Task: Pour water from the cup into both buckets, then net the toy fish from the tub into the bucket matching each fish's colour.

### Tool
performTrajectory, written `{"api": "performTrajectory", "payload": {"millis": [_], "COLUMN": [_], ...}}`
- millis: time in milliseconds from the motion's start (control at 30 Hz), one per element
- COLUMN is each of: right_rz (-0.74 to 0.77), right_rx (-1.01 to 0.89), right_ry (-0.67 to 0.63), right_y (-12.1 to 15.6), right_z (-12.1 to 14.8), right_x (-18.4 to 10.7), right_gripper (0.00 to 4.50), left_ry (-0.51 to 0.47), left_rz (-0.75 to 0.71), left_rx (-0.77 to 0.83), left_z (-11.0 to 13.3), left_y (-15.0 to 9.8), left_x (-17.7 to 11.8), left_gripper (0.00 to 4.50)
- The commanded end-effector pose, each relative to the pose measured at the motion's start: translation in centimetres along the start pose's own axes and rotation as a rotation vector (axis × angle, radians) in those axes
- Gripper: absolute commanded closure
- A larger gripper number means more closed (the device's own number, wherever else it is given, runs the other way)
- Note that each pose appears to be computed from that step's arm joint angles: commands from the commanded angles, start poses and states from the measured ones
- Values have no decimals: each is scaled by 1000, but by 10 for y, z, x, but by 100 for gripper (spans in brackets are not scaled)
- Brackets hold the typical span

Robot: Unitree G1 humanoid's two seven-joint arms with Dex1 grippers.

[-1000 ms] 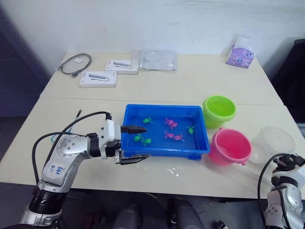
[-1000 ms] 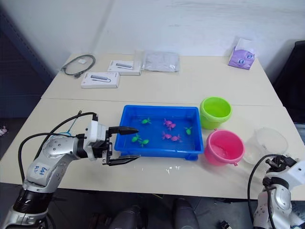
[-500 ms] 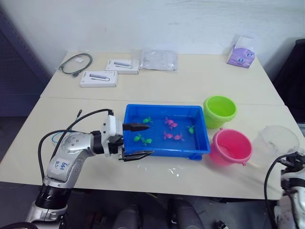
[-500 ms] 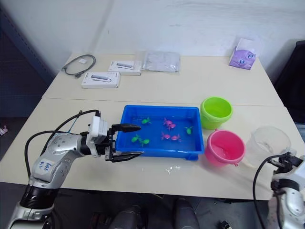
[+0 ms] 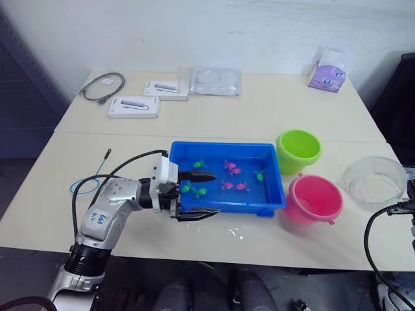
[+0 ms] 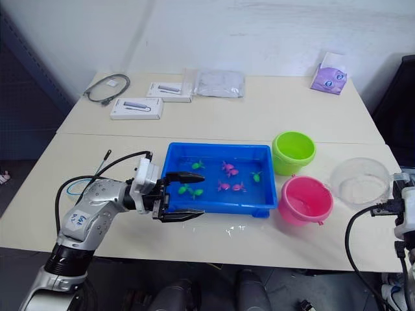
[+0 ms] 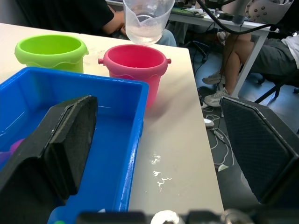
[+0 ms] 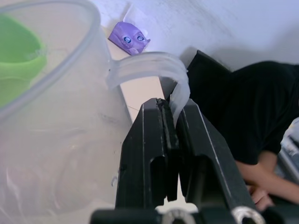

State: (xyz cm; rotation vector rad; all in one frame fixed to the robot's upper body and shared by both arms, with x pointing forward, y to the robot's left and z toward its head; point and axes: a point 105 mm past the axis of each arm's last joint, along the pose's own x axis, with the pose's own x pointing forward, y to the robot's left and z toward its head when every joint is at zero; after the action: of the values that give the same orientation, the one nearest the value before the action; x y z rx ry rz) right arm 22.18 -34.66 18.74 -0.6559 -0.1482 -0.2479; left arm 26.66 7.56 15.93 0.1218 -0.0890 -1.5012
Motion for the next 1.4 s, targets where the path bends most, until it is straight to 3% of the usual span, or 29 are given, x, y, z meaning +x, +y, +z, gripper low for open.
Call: {"api": "performTrajectory", "payload": {"millis": [33,400,1400], "right_rz": [-6,-17,1], "right_rx": [-142,-417,-652], "right_ry": [-88,-146,-286], "right_y": [-5,-3,0], "right_z": [24,35,52], "right_x": [3,7,9], "right_gripper": [443,443,443], "left_ry": [-11,-15,-57], "left_rz": [-16,-10,2], "left_rx": [45,57,75], "left_z": [8,7,11], "left_y": [1,2,7], "left_x": [2,5,12], "left_gripper": [0,0,0]}}
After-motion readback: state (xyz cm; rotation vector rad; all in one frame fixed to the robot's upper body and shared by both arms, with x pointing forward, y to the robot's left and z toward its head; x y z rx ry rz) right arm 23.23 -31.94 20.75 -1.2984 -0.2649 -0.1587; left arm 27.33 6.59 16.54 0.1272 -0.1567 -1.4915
